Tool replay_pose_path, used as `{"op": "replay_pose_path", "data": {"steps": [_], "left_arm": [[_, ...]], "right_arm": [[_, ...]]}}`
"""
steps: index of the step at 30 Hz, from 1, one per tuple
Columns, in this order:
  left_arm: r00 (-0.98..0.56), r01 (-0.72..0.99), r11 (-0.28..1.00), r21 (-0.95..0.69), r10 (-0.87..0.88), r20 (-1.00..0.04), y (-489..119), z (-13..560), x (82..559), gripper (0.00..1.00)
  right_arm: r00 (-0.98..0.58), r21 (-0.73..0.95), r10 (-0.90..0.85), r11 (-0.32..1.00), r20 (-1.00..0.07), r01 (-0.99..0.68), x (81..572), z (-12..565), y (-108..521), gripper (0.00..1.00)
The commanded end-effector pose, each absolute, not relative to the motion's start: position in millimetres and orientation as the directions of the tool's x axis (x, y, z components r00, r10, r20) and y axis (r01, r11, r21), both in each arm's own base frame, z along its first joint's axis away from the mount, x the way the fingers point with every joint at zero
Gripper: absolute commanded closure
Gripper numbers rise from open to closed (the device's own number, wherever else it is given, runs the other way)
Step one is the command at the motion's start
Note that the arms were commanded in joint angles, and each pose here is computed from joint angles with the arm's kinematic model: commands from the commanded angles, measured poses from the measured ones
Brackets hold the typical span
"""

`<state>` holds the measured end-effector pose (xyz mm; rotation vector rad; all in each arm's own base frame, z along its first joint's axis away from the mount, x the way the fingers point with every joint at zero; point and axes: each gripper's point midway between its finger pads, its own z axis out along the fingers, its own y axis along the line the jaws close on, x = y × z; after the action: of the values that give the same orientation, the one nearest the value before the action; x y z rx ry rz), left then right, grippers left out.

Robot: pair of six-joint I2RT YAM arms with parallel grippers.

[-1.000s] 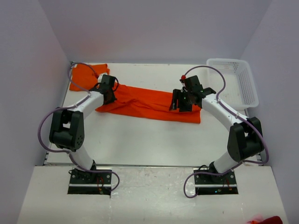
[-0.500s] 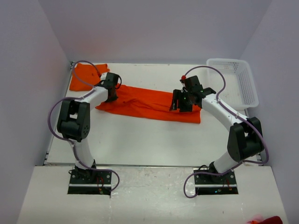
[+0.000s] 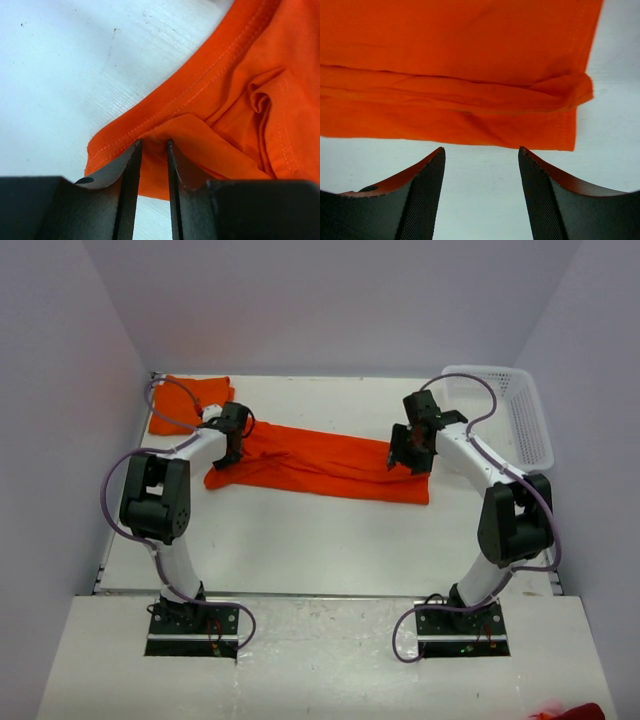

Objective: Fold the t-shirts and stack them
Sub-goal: Fold the other side of the tshirt into a rectangle

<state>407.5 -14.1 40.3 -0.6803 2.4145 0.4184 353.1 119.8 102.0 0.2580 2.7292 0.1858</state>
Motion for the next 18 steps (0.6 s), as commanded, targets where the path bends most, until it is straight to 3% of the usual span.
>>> {"op": "replay_pose_path", "data": {"steps": [1, 2, 4, 8, 18], "left_arm": [[-0.645, -0.621, 0.772, 0.135, -0.404, -0.649, 1, 46, 408, 0.7], [-0.632, -0.624, 0.772, 0.122, -0.406, -0.66, 0, 49, 411, 0.69], [-0.596, -0.636, 0.765, 0.103, -0.401, -0.696, 4, 61, 415, 0.55], [-0.562, -0.645, 0.759, 0.086, -0.395, -0.727, 6, 75, 422, 0.47], [-0.498, -0.613, 0.789, -0.046, -0.43, -0.753, -6, 104, 420, 0.45]], "right_arm": [[-0.907, 0.087, 0.254, 0.967, -0.336, 0.238, 350, 101, 90, 0.39], [-0.907, 0.09, 0.26, 0.966, -0.331, 0.244, 349, 100, 87, 0.39], [-0.901, 0.088, 0.282, 0.959, -0.331, 0.268, 348, 99, 77, 0.39], [-0.897, 0.076, 0.299, 0.954, -0.325, 0.291, 346, 96, 66, 0.38], [-0.902, 0.032, 0.311, 0.948, -0.298, 0.316, 351, 81, 53, 0.39]]}}
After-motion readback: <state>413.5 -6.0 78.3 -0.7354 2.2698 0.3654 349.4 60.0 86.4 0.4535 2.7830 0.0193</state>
